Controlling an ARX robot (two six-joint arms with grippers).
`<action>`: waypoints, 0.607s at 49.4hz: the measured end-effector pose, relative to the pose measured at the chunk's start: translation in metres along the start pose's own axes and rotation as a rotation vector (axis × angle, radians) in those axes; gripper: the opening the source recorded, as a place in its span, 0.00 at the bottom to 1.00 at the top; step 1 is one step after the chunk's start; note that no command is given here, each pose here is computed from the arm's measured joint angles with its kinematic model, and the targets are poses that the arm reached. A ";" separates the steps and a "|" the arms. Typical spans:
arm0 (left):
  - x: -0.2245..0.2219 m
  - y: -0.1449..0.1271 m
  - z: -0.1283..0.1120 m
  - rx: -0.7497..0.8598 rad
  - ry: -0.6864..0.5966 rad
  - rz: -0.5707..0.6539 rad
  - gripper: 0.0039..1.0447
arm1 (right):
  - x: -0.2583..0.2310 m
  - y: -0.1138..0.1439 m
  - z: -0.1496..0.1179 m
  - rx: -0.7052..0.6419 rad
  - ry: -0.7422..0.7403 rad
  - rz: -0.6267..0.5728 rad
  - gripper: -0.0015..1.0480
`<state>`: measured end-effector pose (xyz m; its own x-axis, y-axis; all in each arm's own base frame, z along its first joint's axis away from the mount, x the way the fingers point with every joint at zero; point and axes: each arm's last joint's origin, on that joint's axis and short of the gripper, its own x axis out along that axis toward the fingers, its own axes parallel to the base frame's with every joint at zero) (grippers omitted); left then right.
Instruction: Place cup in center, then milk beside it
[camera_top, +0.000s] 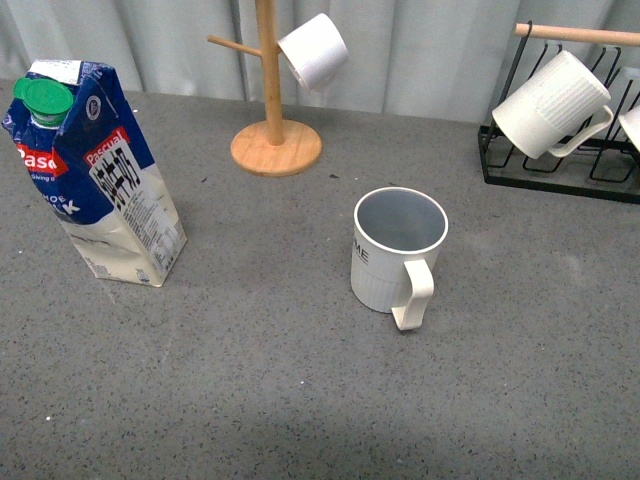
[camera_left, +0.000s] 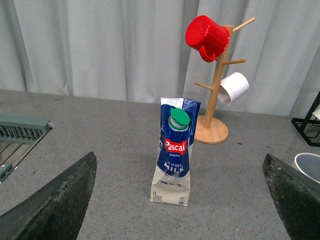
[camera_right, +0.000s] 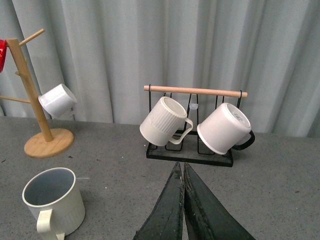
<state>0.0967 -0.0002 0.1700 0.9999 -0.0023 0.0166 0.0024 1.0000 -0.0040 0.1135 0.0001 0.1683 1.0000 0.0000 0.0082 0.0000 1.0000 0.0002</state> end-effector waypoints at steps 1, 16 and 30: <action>0.000 0.000 0.000 0.000 0.000 0.000 0.94 | 0.000 0.000 0.000 0.000 0.000 0.000 0.01; 0.000 0.000 0.000 0.000 0.000 0.000 0.94 | -0.011 0.000 -0.004 -0.001 0.028 0.000 0.01; 0.000 0.000 0.000 0.000 0.000 0.000 0.94 | -0.016 0.000 -0.003 -0.001 0.006 0.003 0.10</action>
<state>0.0967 -0.0002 0.1700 0.9999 -0.0027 0.0170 0.0027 1.0000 -0.0040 0.0977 0.0002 0.1652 1.0000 0.0027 0.0021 -0.0027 1.0000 -0.0006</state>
